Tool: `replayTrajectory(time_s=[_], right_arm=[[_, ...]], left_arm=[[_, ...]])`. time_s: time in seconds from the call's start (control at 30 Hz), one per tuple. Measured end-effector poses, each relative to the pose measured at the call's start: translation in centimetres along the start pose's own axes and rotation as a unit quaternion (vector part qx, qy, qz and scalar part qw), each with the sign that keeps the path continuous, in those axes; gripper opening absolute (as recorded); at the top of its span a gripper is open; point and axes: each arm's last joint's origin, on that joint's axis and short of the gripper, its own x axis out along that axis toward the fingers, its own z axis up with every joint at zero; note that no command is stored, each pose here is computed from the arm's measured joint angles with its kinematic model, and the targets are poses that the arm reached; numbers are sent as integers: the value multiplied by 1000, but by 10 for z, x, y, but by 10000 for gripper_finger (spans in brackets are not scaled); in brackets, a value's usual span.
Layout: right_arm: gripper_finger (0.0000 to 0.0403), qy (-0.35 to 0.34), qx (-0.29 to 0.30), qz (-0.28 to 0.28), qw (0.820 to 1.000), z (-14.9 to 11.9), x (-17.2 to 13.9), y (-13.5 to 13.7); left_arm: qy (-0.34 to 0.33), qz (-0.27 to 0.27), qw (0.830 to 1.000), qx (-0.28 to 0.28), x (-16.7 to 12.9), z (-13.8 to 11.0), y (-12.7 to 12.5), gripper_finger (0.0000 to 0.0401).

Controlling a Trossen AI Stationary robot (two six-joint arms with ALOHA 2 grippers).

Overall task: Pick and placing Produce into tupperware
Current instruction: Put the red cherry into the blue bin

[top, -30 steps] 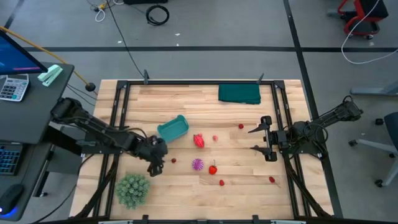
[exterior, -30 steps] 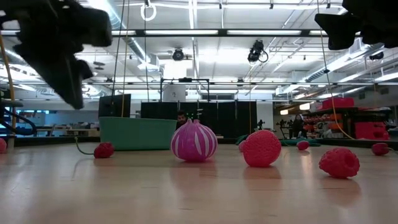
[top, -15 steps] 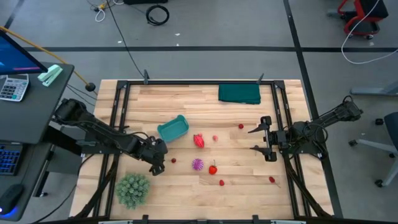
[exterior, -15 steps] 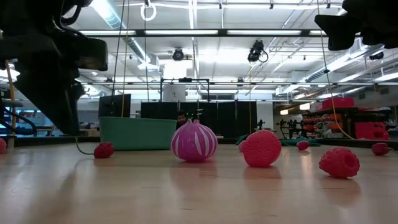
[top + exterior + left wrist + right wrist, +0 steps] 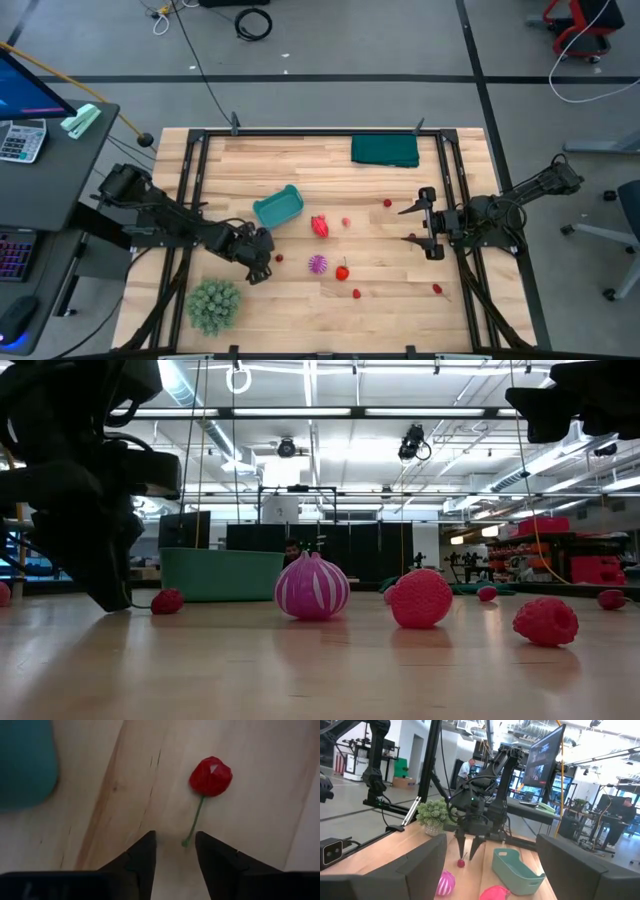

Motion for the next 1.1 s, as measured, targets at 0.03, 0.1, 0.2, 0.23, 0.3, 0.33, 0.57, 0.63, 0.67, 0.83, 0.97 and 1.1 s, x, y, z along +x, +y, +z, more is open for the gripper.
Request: replayTrajectory(time_s=[0.03, 0.1, 0.2, 0.23, 0.3, 0.33, 0.57, 0.63, 0.67, 0.83, 0.97, 1.1], right_arm=[[316, 0, 0, 0, 1000, 0, 0, 0], [316, 0, 0, 0, 1000, 0, 0, 0], [316, 0, 0, 0, 1000, 0, 0, 0], [316, 0, 0, -1, 1000, 0, 0, 0], [316, 0, -4, 0, 1000, 0, 0, 0], [316, 0, -10, -1, 1000, 0, 0, 0], [316, 0, -22, -1, 1000, 0, 0, 0], [316, 0, -22, -1, 1000, 0, 0, 0], [316, 0, -22, -1, 1000, 0, 0, 0], [316, 0, -22, -1, 1000, 0, 0, 0], [316, 0, -23, -1, 1000, 0, 0, 0], [316, 0, -23, -1, 1000, 0, 0, 0]], left_arm=[[-1, -1, 1000, 0, 0, 0, 0, 143], [-4, -8, 1000, -2, -2, 1, -1, 140], [-10, -15, 1000, -4, -2, 2, -2, 137], [-11, -16, 1000, -4, -2, 2, -2, 137], [-14, -18, 1000, -5, -2, 3, -2, 137], [-14, -18, 1000, -5, -2, 3, -2, 137], [-14, -18, 1000, -8, -2, 3, -2, 102], [-14, -17, 1000, -8, -2, 3, -2, 76], [-14, -17, 1000, -8, -2, 3, -2, 61], [-23, -24, 999, -19, -5, 7, -5, 11], [-64, -29, 997, -24, -18, 28, -17, 8], [-107, 21, 994, 11, -43, 57, -26, 8]])
